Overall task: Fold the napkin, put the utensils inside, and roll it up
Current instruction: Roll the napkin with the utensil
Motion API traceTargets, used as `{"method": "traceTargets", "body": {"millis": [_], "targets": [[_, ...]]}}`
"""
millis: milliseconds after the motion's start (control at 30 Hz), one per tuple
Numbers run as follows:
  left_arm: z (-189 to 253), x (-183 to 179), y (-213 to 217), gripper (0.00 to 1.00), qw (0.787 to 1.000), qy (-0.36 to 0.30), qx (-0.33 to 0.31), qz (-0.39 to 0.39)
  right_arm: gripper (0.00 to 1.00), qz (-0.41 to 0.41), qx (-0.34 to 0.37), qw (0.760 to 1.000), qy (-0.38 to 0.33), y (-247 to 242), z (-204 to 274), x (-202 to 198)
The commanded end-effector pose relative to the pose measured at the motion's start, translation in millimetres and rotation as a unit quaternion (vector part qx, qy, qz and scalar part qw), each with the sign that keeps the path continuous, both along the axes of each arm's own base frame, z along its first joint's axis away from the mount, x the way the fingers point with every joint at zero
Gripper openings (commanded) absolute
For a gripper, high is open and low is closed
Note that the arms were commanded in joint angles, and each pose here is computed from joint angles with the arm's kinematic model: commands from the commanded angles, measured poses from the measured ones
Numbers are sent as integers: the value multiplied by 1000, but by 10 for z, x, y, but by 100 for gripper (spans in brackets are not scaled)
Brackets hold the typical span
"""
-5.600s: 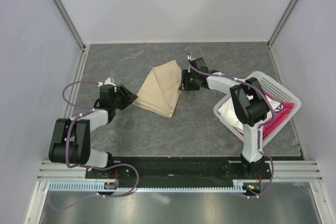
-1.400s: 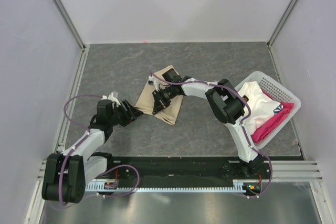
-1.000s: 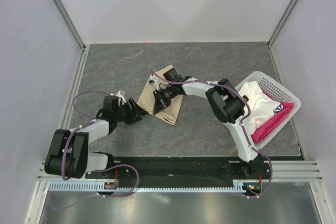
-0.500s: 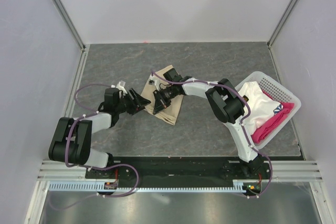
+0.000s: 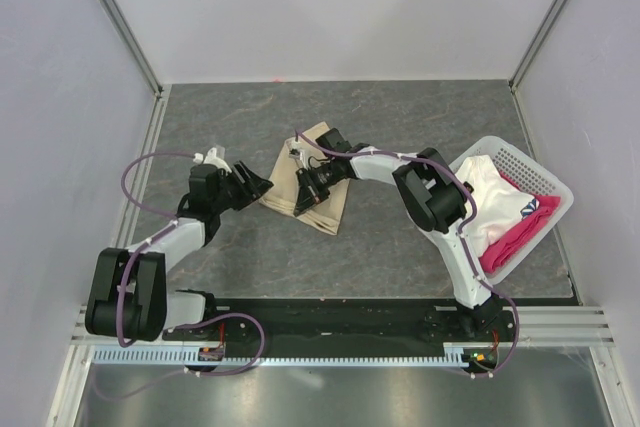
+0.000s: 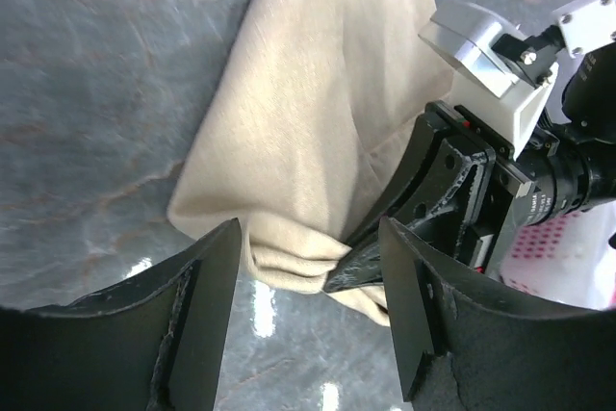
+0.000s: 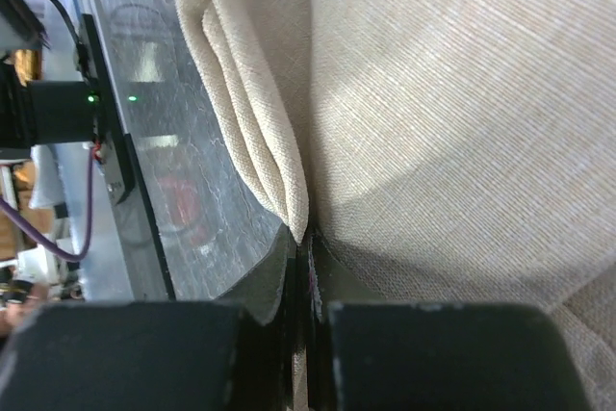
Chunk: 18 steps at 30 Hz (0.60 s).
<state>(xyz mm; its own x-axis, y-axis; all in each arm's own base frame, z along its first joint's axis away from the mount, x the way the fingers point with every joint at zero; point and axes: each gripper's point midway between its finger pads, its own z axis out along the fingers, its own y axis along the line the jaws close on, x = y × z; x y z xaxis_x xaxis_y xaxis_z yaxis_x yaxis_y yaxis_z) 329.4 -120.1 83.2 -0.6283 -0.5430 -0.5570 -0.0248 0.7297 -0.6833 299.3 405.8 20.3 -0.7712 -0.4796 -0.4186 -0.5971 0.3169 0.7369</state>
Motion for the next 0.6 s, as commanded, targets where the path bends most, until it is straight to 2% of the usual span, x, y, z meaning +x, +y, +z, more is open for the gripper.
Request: {"method": "traceTargets", "body": {"millis": [0, 167, 367, 567], "targets": [[-19, 90, 187, 67, 998, -11, 69, 10, 0, -43, -43, 998, 23, -168, -339, 164], [-86, 97, 292, 67, 995, 1, 101, 22, 0, -59, -48, 996, 44, -186, -383, 213], [-182, 149, 215, 66, 996, 21, 90, 4, 0, -65, -48, 995, 55, -198, -418, 240], [-306, 199, 155, 59, 996, 39, 83, -12, 0, -71, -50, 995, 56, -220, -427, 276]]}}
